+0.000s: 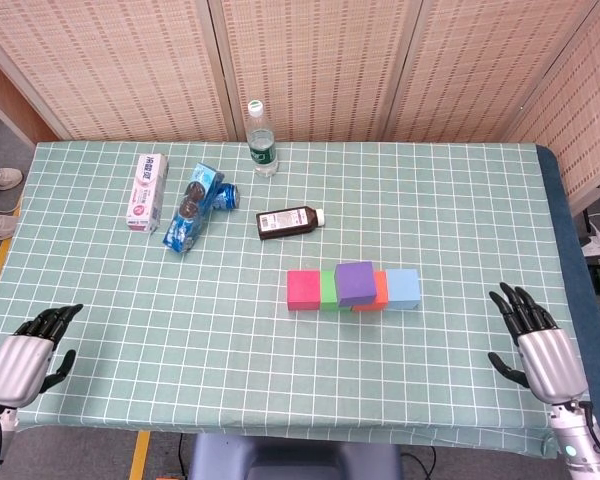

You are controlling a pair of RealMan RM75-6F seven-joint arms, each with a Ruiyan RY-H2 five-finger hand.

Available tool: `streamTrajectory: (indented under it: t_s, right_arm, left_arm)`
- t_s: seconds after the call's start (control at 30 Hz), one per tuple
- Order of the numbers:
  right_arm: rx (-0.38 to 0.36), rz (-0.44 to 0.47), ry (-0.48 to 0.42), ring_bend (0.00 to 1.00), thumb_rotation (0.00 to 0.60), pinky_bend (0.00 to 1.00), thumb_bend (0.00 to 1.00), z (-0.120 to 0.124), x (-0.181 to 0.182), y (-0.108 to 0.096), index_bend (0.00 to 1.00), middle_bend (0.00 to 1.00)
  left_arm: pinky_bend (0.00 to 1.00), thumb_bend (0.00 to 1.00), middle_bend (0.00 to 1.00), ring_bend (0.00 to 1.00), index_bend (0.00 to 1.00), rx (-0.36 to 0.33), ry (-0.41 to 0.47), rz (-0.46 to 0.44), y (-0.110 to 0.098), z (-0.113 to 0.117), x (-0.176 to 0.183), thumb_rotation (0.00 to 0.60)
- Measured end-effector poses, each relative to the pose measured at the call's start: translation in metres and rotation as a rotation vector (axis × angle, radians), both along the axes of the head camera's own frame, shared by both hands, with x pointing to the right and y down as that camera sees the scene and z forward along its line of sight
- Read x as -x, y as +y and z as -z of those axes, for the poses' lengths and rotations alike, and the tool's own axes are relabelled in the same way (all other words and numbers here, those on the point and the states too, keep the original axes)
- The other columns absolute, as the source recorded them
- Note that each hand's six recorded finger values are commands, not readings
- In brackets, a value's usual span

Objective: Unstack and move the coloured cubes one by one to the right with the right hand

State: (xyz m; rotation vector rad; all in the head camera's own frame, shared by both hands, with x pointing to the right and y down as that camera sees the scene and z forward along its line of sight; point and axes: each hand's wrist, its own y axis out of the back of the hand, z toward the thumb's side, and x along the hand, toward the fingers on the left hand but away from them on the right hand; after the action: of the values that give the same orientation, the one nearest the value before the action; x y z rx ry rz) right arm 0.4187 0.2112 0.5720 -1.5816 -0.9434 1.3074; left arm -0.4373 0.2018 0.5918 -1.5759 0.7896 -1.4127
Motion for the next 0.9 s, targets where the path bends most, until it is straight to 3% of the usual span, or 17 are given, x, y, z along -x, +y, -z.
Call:
streamTrajectory:
  t_s: [0.17,0.3,0.53,0.9]
  right_arm:
    - [-0.057,0.048,-0.062,0.0,0.6,0.19,0.12,0.0,0.003,-0.007,0.0,0.0]
    - [-0.059,0.069,-0.152,0.0,0.6,0.18,0.12,-0.002,0.01,-0.016,0.0,0.0]
    - [0.072,0.123,-0.267,0.0,0.6,0.17,0.11,-0.02,0.045,-0.041,0.0,0.0]
    - [0.239,0.22,-0.282,0.0,0.6,0.13,0.11,-0.063,0.116,-0.077,0.0,0.0]
  left_arm:
    - [0.38,0.47,0.19,0.19,0.13,0.0,0.005,0.004,0.001,0.002,0.0,0.6]
    - [0.38,0.47,0.19,0.19,0.13,-0.013,0.011,0.002,0.003,0.005,-0.001,0.6]
    - [0.38,0.47,0.19,0.19,0.13,-0.01,0.007,0.008,0.001,0.004,0.001,0.6]
    - [0.38,0.47,0.19,0.19,0.13,-0.025,0.013,0.005,0.002,0.008,0.002,0.6]
